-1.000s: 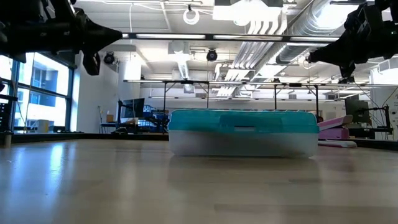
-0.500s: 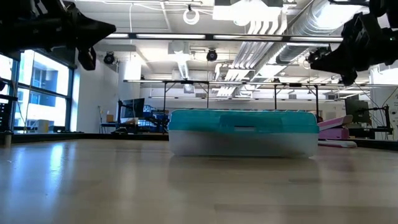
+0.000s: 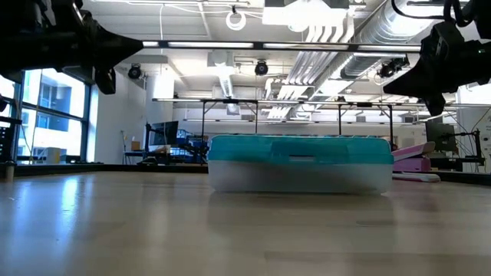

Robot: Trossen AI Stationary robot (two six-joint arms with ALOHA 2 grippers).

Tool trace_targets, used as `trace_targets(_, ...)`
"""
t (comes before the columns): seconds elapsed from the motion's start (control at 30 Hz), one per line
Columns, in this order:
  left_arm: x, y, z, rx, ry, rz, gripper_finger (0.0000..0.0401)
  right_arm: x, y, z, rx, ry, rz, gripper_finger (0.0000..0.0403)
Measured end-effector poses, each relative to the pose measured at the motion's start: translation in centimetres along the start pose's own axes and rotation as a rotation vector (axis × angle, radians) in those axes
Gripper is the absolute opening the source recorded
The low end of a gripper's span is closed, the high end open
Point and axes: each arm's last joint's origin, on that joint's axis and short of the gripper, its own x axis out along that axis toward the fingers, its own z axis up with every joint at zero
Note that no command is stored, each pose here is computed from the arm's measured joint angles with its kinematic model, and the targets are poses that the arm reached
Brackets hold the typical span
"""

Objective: Pack school essentials
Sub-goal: Return to Home Position

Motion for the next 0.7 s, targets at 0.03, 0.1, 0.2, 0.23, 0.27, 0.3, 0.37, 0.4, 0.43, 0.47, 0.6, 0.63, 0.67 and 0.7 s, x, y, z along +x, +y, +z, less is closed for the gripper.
trace_targets(0.03, 0.0, 0.0, 0.0, 0.001, -0.001, 0.0, 0.0, 0.0, 0.0, 0.0, 0.002, 0.0, -0.001, 0.0002)
trace_targets(0.1, 0.0, 0.0, 0.0, 0.0, -0.002, -0.001, 0.0, 0.0, 0.0, 0.0, -0.014, 0.0, -0.001, 0.0002)
trace_targets(0.2, 0.0, 0.0, 0.0, 0.016, -0.001, -0.001, 0.0, 0.0, 0.0, -0.1, -0.033, 0.005, -0.003, 0.0002)
trace_targets(0.23, 0.0, 0.0, 0.0, 0.016, 0.002, 0.0, 0.0, 0.0, 0.0, -0.1, -0.033, 0.006, -0.003, 0.0002)
trace_targets(0.27, 0.0, 0.0, -0.1, 0.013, 0.009, 0.004, 0.0, 0.0, 0.0, -0.1, -0.035, 0.006, -0.004, 0.0002)
trace_targets(0.3, 0.0, 0.1, -0.2, 0.004, 0.018, 0.006, 0.0, 0.0, 0.0, -0.1, -0.042, 0.006, -0.003, 0.0002)
trace_targets(0.37, 0.0, 0.1, -0.4, -0.008, 0.043, 0.005, 0.0, 0.0, 0.0, -0.1, -0.045, 0.007, -0.003, 0.0002)
trace_targets(0.4, 0.0, 0.2, -0.5, -0.008, 0.056, 0.011, 0.0, 0.0, 0.0, -0.1, -0.045, 0.01, -0.005, 0.0002)
trace_targets(0.43, 0.0, 0.3, -0.6, -0.004, 0.07, 0.022, 0.0, 0.0, -0.1, -0.1, -0.047, 0.015, -0.007, 0.0002)
trace_targets(0.47, 0.0, 0.4, -0.8, 0.003, 0.083, 0.034, 0.0, 0.0, -0.1, -0.2, -0.053, 0.024, -0.011, 0.0002)
trace_targets(0.6, -0.1, 0.6, -1.2, 0.003, 0.125, 0.06, 0.0, 0.0, -0.2, -0.5, -0.068, 0.051, -0.023, 0.0002)
trace_targets(0.63, -0.1, 0.6, -1.3, 0.002, 0.134, 0.064, 0.0, 0.0, -0.3, -0.5, -0.069, 0.054, -0.025, 0.0002)
trace_targets(0.67, -0.1, 0.6, -1.3, 0.001, 0.139, 0.066, 0.0, 0.0, -0.3, -0.5, -0.069, 0.056, -0.025, 0.0002)
trace_targets(0.7, -0.1, 0.7, -1.4, 0.001, 0.141, 0.067, 0.0, 0.0, -0.3, -0.5, -0.069, 0.056, -0.025, 0.0002)
